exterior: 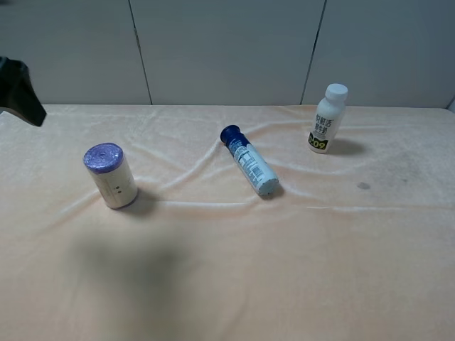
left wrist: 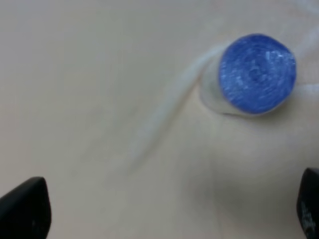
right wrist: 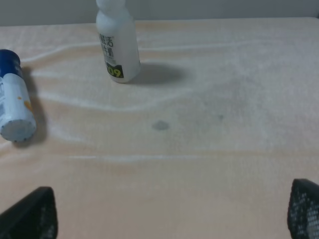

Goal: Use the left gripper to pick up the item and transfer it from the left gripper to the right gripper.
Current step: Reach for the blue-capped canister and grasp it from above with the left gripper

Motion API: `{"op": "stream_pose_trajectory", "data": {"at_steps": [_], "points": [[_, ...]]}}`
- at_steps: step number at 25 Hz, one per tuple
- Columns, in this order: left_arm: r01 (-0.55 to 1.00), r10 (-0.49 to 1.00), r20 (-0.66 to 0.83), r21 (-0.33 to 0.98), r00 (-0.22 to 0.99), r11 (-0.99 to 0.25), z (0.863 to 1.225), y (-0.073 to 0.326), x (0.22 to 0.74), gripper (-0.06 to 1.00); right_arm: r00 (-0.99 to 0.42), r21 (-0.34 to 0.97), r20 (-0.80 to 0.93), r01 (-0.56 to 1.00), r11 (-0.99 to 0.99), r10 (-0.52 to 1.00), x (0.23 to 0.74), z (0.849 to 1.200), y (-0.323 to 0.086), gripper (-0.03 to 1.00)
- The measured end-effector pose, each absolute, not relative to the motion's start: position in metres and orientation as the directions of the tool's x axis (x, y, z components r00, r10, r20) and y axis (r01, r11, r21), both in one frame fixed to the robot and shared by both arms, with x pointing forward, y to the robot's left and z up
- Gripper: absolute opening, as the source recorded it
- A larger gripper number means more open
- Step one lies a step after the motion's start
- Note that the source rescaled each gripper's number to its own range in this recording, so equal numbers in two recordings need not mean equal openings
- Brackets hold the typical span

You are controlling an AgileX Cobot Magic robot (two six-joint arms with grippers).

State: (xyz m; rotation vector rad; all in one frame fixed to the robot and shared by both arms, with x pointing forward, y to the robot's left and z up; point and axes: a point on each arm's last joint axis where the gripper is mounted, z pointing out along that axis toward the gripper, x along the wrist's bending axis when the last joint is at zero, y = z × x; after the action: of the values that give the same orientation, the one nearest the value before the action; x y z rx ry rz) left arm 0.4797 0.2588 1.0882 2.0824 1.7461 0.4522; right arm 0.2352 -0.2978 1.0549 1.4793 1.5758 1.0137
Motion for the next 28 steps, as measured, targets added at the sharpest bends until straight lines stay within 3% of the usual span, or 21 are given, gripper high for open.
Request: {"op": "stream_pose_trajectory", "data": {"at_steps": [11,28], "points": [[0.897,0.957,-0.013,0.352,0.291,-0.268,1.021,0.206,0.519,0.98,-0.065,0.909,0.003,0.416,0.025,0.998,0.235,1.055,-0.298,1.00],[0.924,0.960,-0.045,0.288,0.276,-0.252,0.950,0.188,0.554,0.98,-0.065,0.909,0.003,0.416,0.024,0.998,0.235,1.055,-0.298,1.00]]}}
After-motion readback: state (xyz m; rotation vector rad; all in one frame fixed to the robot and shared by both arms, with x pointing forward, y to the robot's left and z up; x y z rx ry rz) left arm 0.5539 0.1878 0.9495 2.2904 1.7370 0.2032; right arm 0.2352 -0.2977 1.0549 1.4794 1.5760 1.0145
